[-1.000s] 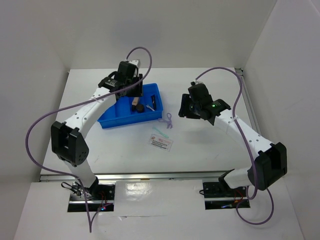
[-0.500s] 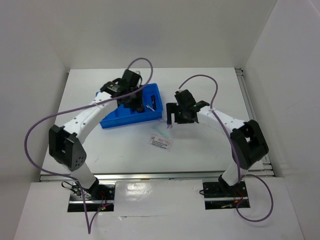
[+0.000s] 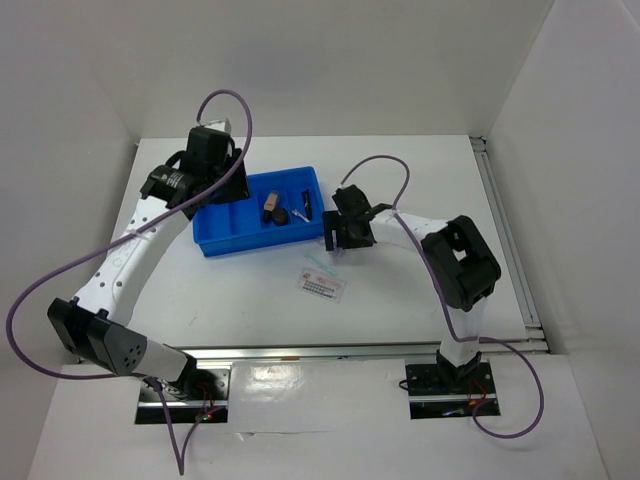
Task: Organize the makeup
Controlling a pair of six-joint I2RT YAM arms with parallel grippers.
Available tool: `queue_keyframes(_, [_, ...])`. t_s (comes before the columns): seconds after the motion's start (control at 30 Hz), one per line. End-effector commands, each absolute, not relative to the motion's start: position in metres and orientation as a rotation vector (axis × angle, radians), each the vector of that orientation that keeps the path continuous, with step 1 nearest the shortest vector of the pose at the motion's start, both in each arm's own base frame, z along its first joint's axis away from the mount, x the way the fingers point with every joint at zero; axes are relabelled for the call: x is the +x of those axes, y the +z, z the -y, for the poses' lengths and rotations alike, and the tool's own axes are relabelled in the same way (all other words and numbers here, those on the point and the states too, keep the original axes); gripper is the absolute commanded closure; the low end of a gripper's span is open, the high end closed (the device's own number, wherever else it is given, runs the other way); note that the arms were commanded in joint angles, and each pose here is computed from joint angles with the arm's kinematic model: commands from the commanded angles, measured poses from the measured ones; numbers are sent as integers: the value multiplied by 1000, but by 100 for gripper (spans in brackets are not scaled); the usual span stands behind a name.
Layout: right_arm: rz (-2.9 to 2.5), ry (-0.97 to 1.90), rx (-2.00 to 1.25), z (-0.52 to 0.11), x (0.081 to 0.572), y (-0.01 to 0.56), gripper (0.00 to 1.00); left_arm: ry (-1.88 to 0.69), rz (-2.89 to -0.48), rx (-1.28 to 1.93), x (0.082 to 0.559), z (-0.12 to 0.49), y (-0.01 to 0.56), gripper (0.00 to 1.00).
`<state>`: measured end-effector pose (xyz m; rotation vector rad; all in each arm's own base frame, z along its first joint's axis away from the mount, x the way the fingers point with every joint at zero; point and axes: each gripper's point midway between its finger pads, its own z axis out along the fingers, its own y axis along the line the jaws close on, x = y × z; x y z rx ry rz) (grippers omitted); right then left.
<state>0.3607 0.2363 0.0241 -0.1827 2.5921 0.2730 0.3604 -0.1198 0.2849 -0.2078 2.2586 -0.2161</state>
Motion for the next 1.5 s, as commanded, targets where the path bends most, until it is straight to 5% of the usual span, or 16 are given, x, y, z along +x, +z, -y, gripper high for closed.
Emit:
queue_keyframes(0.0, [-2520, 284, -144, -248, 382, 31, 18, -199, -2300, -216, 358, 117, 271, 44])
queue_keyframes(0.13, [-2534, 280, -97, -250, 385, 27, 33, -194, -2309, -216, 357, 117, 268, 44])
queue_keyframes(0.23, [-2542, 243, -100, -251, 380, 27, 58, -180, -2307, -209, 358, 115, 268, 44])
queue_keyframes(0.47, [-2527, 186, -55, -233, 369, 52, 80, -189, -2301, -195, 358, 117, 271, 44])
queue_keyframes(0.9, [-2395, 122, -15, -200, 356, 145, 80, -198, -2263, -197, 362, 114, 289, 42])
queue_keyframes(1.13, [-2184, 501, -168, -301, 403, 239, 80, -195, -2198, -308, 356, 95, 320, 42])
queue_keyframes(1.47, [-2126, 658, -400, -442, 447, 216, 80, -279, -1961, -409, 325, 67, 393, 33])
